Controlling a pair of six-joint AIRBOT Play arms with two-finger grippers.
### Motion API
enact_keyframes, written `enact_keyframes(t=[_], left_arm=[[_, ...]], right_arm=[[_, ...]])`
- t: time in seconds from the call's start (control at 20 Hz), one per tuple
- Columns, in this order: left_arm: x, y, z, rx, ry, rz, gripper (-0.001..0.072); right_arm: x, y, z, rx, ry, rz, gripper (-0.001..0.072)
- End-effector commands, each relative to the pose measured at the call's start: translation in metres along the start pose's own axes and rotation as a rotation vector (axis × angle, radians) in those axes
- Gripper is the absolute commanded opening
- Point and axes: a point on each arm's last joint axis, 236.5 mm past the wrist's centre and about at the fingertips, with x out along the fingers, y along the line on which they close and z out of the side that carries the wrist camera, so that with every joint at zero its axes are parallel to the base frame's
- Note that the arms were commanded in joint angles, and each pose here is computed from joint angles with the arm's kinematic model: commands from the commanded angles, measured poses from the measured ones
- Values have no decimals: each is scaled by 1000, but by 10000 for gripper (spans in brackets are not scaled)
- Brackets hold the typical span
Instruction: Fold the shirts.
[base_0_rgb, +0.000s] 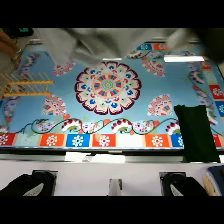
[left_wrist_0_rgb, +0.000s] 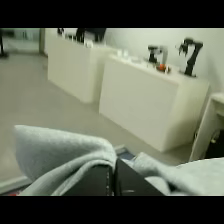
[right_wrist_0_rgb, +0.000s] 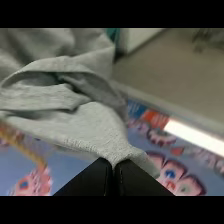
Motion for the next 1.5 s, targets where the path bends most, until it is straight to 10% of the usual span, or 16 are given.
enact_keyframes(t=[0.0,0.4,0.7,0.75,0.9,1.1,1.25,1.45], left_arm=[[-50,-23,45,57,-94,2,29],[27,54,-171,-103,441,111,30],[59,79,-445,-501,899,188,34],[54,73,-486,-588,982,211,83],[35,54,-545,-791,1184,208,715],[-15,89,-527,-773,1303,222,716],[-84,156,-505,-621,1411,415,596],[-166,215,-497,-531,1556,673,627]], right_arm=[[-66,-11,45,6,-108,-133,20],[-51,-30,-249,272,990,-206,20],[-13,-23,-423,522,1113,-253,21],[-18,-16,-441,567,1144,-254,21],[-33,-7,-462,592,1219,-250,21],[-34,-9,-462,564,1223,-242,21],[-32,-10,-462,564,1214,-243,21],[-28,-11,-460,563,1193,-244,21]])
